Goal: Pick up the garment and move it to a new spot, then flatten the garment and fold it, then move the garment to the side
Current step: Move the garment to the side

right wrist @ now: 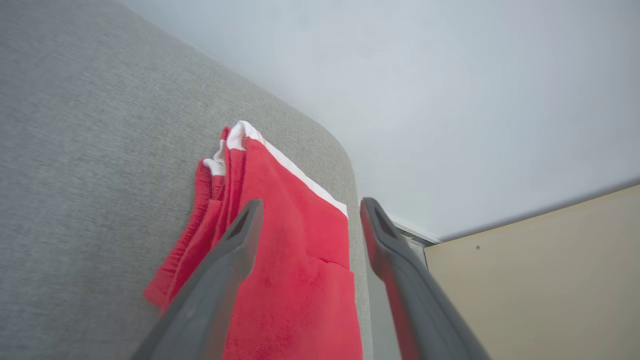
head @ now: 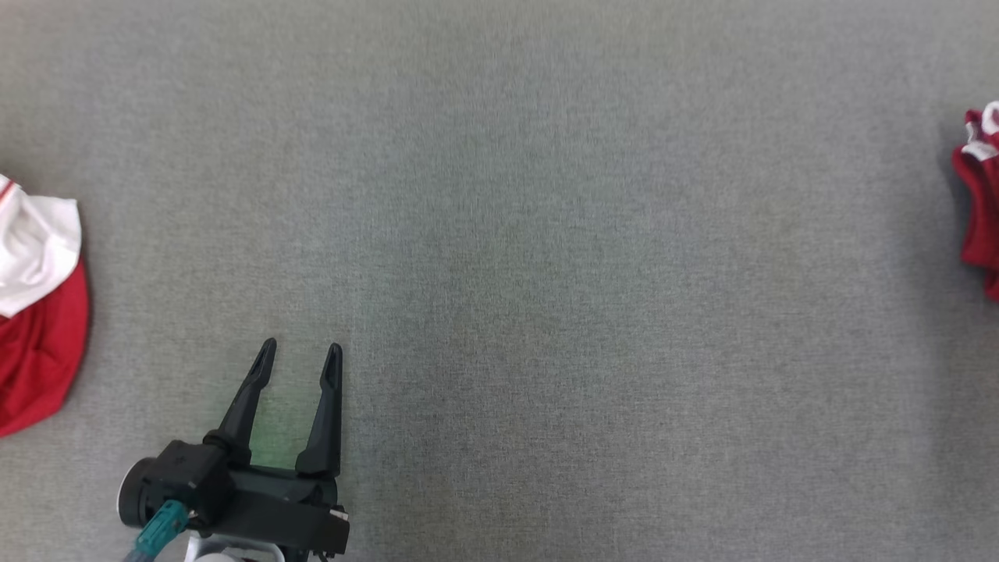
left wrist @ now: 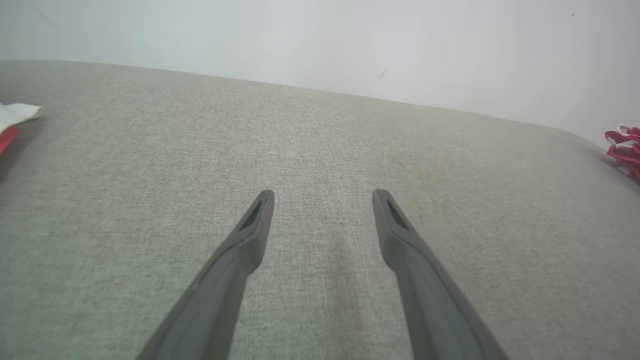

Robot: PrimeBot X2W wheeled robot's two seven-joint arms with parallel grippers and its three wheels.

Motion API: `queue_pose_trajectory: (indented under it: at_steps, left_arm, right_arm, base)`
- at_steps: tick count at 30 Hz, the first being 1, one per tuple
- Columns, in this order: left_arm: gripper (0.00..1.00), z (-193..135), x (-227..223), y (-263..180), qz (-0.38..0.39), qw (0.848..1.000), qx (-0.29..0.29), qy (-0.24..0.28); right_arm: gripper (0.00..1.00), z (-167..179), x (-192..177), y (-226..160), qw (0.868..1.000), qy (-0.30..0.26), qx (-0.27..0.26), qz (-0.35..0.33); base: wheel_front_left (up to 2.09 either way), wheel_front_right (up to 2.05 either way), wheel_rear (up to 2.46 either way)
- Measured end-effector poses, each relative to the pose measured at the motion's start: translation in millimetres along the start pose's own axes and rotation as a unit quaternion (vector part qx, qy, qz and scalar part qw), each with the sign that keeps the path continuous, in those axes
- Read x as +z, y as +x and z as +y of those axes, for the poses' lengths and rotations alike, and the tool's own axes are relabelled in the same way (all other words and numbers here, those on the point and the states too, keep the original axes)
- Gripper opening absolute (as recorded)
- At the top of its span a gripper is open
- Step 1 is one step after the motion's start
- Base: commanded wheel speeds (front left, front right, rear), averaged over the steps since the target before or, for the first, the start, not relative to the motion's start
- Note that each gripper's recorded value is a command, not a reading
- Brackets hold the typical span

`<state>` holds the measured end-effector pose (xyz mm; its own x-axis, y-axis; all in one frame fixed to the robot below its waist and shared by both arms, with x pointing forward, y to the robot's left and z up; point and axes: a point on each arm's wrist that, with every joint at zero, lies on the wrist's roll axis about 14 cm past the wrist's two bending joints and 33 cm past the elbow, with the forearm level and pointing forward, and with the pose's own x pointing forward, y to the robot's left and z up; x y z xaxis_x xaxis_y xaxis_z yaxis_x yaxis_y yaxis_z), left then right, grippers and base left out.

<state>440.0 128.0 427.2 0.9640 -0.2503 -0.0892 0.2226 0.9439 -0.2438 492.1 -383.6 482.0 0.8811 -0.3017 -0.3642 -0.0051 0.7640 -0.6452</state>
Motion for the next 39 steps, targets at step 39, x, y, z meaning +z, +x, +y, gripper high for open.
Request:
queue_pose_trajectory:
  at_steps: [39]
  left_arm:
    - [1.00, 18.0, 73.8, -112.0, -0.107, 0.991, 0.081, 0.024]
  right_arm:
    - [1.00, 161.5, 66.1, -182.2, 0.893, 0.361, 0.145, -0.227]
  base:
    - [0.00, 0.00, 0.00]
